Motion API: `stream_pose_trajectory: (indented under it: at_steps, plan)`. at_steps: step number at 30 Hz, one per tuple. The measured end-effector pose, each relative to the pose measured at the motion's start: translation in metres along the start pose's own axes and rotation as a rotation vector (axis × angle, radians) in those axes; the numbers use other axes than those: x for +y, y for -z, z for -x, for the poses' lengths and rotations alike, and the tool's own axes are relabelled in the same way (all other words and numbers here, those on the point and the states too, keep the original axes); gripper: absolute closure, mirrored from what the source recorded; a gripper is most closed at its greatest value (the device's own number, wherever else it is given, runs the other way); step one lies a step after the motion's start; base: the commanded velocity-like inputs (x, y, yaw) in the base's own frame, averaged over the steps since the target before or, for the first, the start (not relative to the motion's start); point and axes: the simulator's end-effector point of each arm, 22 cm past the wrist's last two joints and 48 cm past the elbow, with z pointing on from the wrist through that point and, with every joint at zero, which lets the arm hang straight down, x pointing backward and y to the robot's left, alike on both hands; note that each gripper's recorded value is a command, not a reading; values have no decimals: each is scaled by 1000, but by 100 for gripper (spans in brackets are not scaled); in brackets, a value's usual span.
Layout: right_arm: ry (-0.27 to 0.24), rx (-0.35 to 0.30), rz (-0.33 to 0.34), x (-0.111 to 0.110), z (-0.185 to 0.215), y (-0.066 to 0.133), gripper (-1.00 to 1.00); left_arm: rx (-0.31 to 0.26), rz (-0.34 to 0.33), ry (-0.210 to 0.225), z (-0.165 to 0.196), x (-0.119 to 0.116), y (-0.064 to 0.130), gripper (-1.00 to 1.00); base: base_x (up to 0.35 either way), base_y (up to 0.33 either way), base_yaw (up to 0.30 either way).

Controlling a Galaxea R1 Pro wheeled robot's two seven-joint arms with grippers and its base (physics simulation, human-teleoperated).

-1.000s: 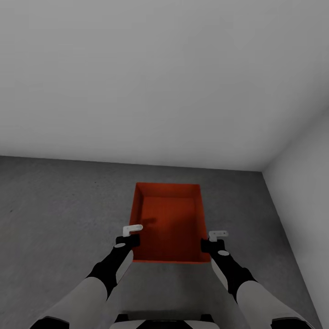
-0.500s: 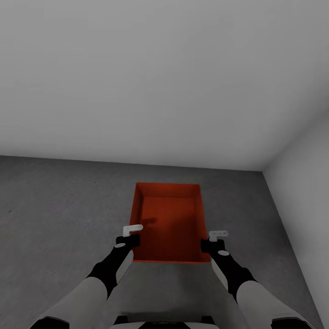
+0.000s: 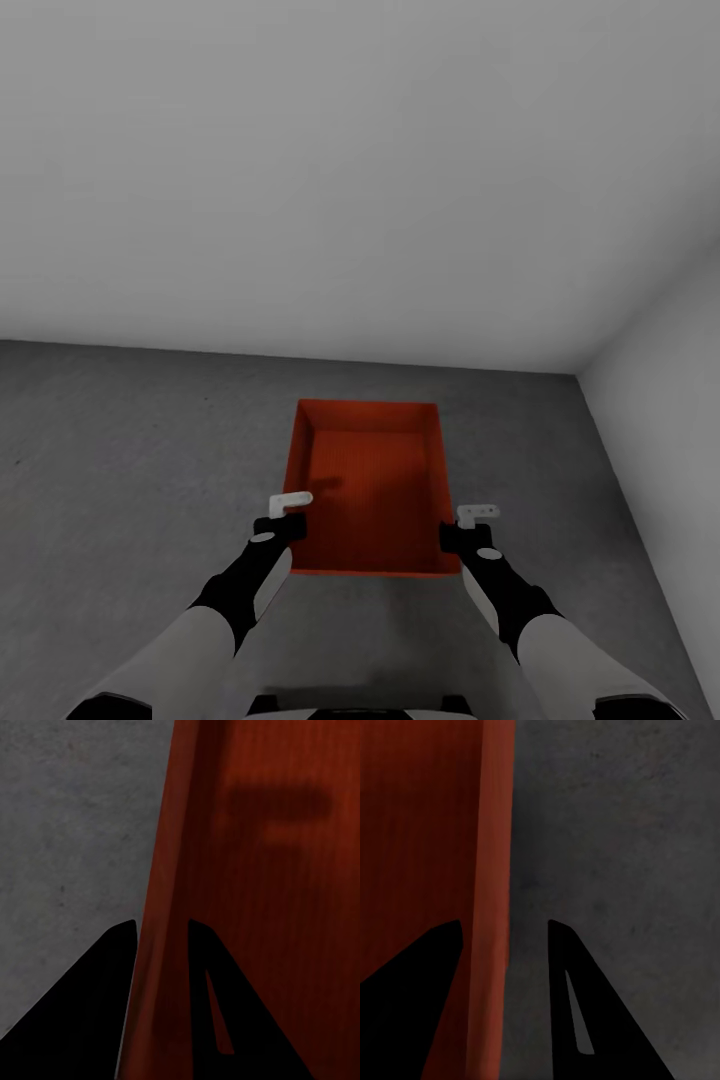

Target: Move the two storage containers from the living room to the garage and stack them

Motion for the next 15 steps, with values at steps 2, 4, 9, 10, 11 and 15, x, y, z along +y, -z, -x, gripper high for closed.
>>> stream_pose_trajectory:
  at_steps: [2, 4, 9, 10, 11, 15]
  plan:
    - [0, 0, 0, 0, -1, -2, 100, 0, 0, 0, 0, 0, -2, 100, 0, 0, 0]
    - [-1, 0, 0, 0, -1, -4, 100, 0, 0, -1, -1, 0, -4, 100, 0, 0, 0]
    - [-1, -1, 0, 1, -3, -10, 100, -1, 0, -1, -2, 0, -10, 100, 0, 0, 0]
    - [-1, -1, 0, 1, -3, -11, 100, -2, 0, 0, -2, 0, -11, 100, 0, 0, 0]
    - [-1, -2, 0, 1, -3, -12, 100, -2, 0, -1, -2, -1, -12, 100, 0, 0, 0]
    - [0, -3, -1, 1, -4, -16, 100, -3, -1, 0, -4, -1, -16, 100, 0, 0, 0]
